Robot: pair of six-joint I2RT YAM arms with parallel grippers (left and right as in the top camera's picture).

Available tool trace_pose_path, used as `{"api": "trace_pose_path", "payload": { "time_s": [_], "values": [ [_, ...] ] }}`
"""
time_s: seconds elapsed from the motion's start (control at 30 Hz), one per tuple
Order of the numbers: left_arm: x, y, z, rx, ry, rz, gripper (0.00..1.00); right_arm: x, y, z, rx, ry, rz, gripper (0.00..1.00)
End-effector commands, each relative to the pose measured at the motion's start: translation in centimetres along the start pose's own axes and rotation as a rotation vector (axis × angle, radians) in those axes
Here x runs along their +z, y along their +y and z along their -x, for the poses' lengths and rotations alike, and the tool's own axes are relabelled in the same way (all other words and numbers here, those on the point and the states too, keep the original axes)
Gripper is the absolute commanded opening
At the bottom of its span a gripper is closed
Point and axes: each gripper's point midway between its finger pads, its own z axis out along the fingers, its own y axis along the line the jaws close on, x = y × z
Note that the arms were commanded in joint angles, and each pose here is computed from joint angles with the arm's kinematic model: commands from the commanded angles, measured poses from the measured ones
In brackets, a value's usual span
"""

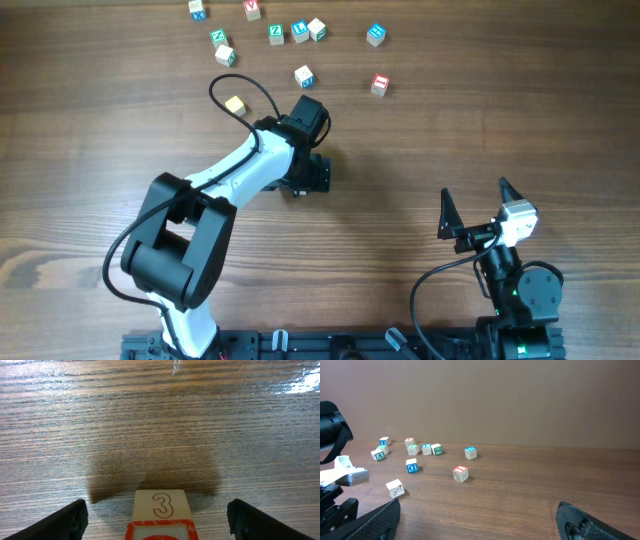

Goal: Form a tower

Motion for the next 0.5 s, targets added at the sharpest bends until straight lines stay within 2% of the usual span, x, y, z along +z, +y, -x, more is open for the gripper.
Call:
{"api": "trace_pose_path", "payload": {
  "time_s": [0.0, 0.2, 0.47],
  "values": [
    [0.4, 0.4, -0.3, 0.009, 0.005, 0.02, 1.0, 0.0, -0.1, 0.2, 0.005, -0.01, -0.009, 1.0],
    [-1.1, 0.2, 0.6, 0.027, -0.019, 0.011, 1.0, 0.0, -0.1, 0.2, 0.005, -0.01, -0.009, 1.0],
    [-8.0, 0.6, 5.2, -0.01, -0.193, 0.005, 1.0, 0.0, -0.1, 0.2, 0.005, -0.01, -0.008, 1.0]
  ]
}}
